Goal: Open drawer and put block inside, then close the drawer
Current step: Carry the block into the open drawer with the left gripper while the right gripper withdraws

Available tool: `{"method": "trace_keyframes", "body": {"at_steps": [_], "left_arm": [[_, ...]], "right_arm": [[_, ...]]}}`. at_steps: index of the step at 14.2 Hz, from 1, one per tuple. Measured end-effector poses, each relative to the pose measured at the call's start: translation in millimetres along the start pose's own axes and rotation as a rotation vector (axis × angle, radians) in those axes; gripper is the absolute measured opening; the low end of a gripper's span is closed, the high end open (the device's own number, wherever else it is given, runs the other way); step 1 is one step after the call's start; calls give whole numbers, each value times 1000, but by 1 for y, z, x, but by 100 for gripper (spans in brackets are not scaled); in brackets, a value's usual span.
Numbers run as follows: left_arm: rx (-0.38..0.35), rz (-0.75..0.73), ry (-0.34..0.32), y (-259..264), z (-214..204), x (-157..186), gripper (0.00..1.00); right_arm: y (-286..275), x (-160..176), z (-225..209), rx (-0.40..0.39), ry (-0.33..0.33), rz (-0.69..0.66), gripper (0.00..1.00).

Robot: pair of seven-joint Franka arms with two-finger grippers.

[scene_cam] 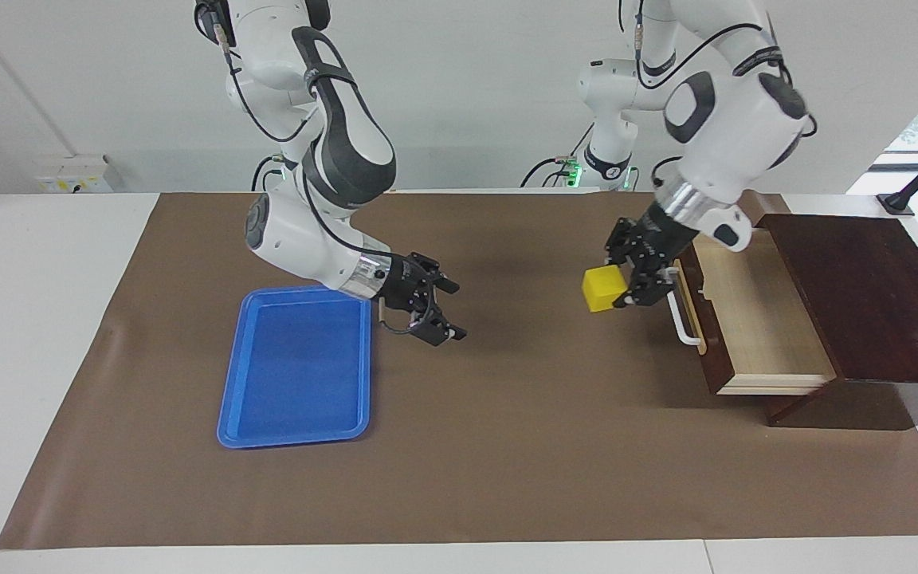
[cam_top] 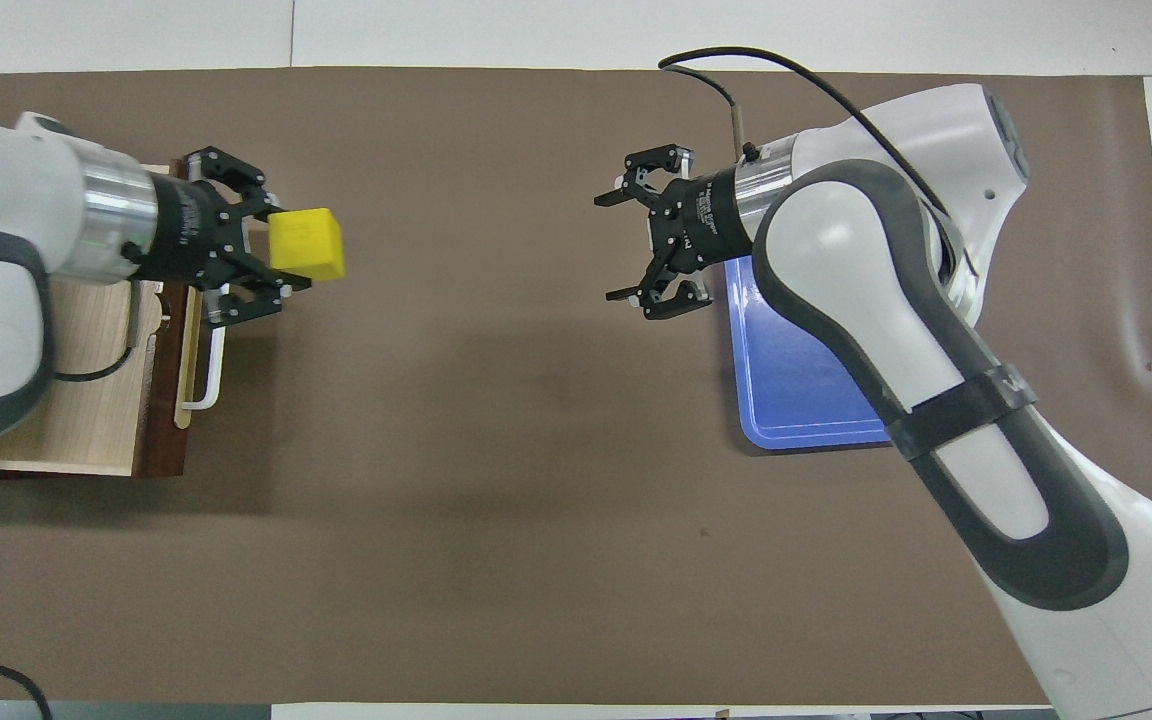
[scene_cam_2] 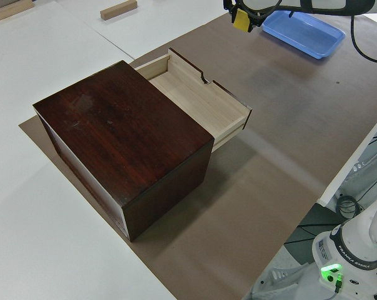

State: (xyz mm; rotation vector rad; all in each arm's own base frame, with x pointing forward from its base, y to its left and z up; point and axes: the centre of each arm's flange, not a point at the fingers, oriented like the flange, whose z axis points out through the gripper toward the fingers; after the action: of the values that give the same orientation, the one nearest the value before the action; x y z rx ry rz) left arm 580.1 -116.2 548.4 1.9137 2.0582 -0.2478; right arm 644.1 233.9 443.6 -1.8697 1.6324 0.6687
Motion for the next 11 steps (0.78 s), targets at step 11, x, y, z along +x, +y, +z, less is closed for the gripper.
{"method": "trace_keyframes", "body": {"at_steps": [11], "left_arm": [[25, 76, 103, -2, 1, 186, 57]], "right_arm": [[18, 73, -143, -235, 232, -572, 100]]}}
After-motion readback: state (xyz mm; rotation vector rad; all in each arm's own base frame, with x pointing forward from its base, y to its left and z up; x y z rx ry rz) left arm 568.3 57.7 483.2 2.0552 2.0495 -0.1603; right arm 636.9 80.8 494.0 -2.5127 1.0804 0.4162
